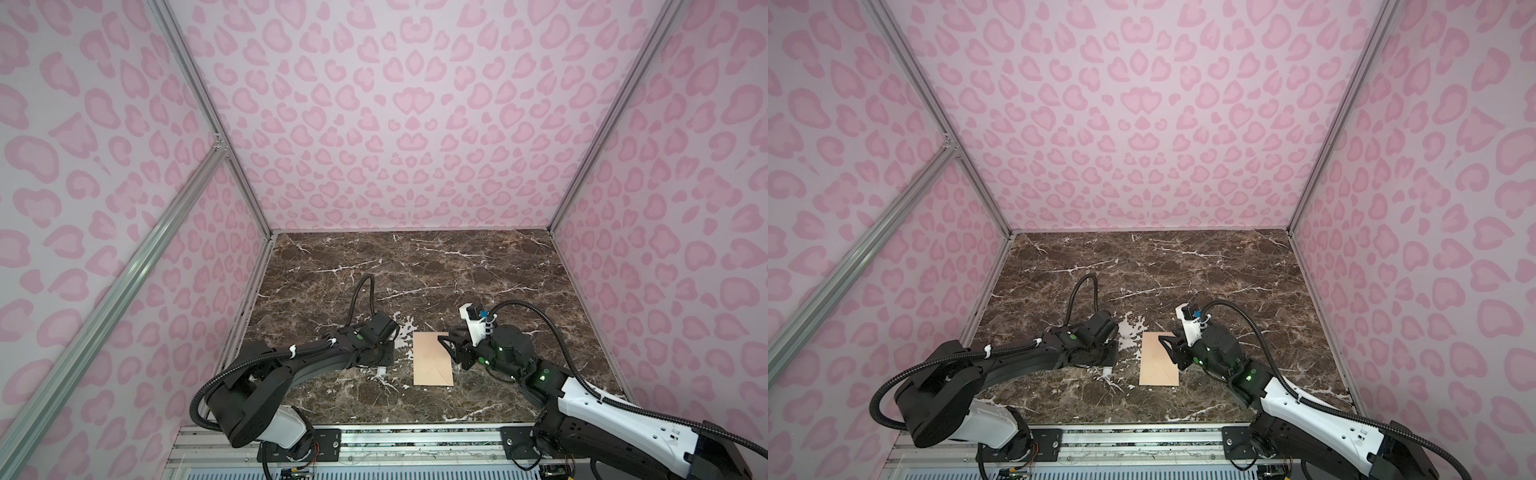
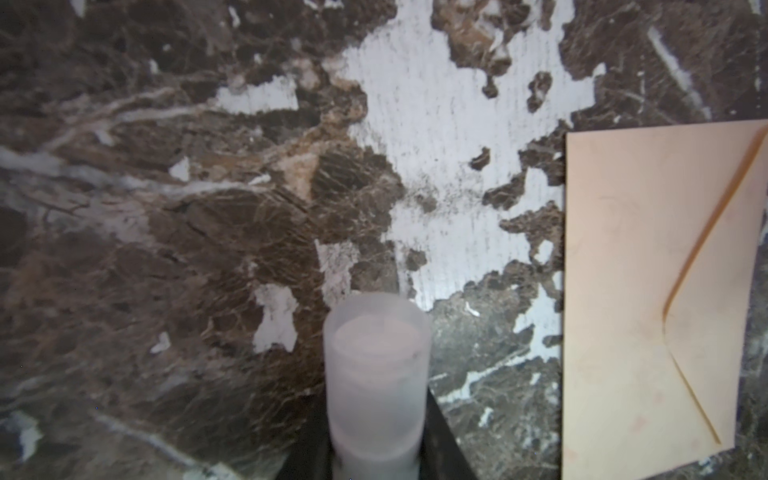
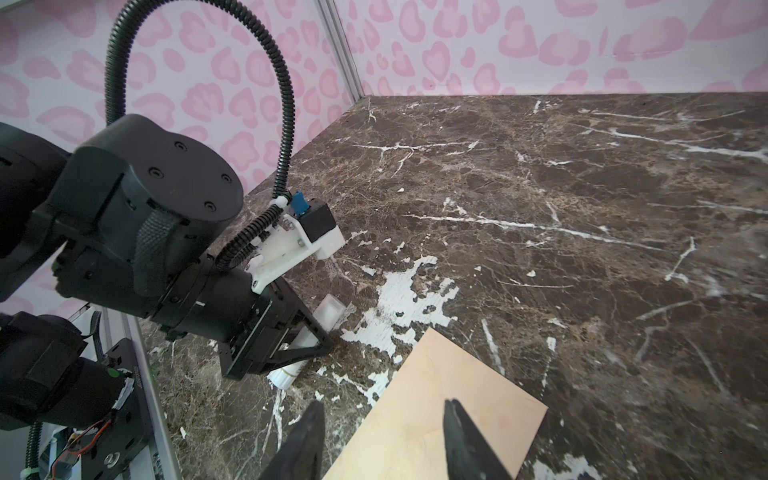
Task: Place the letter into the envelope and seal it
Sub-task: 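Lay the glue stick beside the envelope with the left gripper while the right draws back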
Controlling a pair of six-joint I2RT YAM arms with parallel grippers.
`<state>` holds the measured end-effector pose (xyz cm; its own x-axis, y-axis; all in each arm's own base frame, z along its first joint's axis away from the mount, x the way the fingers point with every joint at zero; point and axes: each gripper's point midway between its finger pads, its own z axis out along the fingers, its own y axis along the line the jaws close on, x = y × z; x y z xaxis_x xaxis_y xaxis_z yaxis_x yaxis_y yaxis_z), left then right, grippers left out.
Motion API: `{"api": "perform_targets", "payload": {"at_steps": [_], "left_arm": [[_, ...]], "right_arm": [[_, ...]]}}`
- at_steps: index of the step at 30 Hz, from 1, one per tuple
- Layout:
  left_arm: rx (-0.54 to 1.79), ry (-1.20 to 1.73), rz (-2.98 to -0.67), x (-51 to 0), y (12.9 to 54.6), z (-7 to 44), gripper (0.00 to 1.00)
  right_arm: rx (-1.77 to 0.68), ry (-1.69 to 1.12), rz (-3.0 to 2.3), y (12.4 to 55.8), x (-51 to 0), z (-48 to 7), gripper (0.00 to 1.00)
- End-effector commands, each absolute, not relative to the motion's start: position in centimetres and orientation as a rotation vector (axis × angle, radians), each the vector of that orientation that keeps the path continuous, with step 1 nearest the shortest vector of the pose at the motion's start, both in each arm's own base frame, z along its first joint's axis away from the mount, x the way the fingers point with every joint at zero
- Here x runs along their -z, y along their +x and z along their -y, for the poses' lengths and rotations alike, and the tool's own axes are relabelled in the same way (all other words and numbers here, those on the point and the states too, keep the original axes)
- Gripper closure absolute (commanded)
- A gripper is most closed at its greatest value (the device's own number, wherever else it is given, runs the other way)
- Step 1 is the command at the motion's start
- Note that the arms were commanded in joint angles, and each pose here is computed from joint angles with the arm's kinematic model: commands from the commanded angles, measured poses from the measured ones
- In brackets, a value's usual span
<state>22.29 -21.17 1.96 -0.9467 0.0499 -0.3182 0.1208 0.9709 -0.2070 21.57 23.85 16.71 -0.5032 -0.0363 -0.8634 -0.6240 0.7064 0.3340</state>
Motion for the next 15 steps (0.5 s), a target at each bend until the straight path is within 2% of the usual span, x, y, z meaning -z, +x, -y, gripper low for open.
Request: {"api": "perform_targets", "payload": {"at_steps": [1, 6, 15], "left_arm": [[0.267, 0.094, -2.819, -1.50, 22.12, 20.36, 0.83], [0.255, 0.096, -2.833, -1.15, 21.88, 20.22, 0.76], [0.253, 0.092, -2.834, -1.15, 21.69, 19.95, 0.57]], "right_arm": [[-0.788, -0.508, -1.953, 21.86, -17.16, -23.89, 0.52], [-0.782, -0.504, -1.954, 21.92, -17.17, -23.80, 0.51], [-0.777, -0.494, -1.944, 21.88, -17.46, -23.50, 0.51]]}}
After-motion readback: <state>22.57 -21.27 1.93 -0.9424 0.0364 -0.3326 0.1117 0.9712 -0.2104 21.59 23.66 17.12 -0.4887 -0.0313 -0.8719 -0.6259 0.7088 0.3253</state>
